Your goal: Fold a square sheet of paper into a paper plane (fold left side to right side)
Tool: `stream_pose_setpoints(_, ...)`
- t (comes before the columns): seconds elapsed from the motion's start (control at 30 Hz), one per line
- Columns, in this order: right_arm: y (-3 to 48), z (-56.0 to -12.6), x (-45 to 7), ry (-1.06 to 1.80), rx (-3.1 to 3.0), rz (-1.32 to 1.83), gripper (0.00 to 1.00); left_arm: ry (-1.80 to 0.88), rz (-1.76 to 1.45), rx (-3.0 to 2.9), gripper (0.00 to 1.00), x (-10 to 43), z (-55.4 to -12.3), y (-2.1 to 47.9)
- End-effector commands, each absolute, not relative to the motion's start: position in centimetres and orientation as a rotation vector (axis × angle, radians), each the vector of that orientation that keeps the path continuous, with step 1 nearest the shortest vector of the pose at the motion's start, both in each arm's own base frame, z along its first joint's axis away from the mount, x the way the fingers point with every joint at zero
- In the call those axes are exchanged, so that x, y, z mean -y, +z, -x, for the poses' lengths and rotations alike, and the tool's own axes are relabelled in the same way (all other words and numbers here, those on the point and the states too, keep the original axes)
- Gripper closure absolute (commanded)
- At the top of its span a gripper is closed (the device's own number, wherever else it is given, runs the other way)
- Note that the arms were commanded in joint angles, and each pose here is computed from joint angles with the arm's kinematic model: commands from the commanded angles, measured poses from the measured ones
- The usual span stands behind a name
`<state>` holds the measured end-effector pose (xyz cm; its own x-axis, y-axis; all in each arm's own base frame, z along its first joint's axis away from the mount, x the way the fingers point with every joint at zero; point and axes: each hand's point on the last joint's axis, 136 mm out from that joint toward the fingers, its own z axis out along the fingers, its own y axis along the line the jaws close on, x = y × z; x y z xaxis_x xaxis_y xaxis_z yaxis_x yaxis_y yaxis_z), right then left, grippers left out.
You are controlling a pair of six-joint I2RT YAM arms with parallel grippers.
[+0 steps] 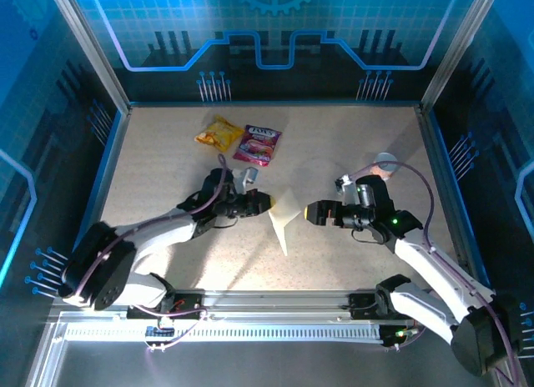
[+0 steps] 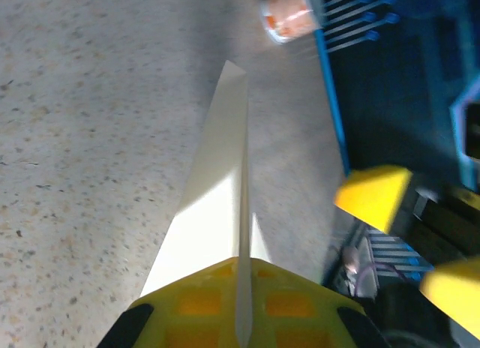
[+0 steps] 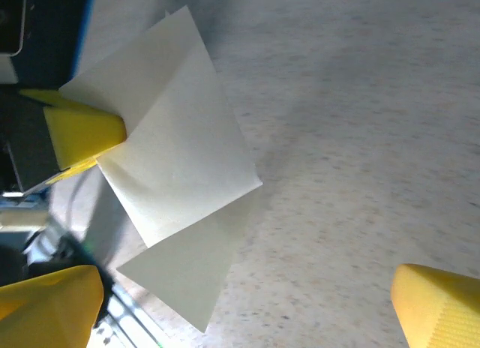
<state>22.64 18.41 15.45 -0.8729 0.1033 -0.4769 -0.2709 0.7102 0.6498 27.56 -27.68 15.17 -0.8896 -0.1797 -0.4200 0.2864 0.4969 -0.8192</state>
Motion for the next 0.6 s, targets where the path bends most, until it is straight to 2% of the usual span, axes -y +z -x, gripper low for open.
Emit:
stream_pose_setpoints(0.0,18.7,-21.3,-21.4,1.293,-2.261,0.413,0.01,-1.462,-0.27,-2.273,1.0,26.8,-24.6,16.0)
stream_pose_setpoints(0.23,19.8,-19.7,-23.7,1.484,-2.188,0.571,0.01,-1.608,-0.453,-2.181,1.0,26.8,-22.0,18.9)
stream_pose_setpoints(0.57,19.9,-18.0,-26.2,1.6,-2.214,0.719,0.02,-1.655,-0.49,-2.155,1.0,27.1,-21.6,19.5)
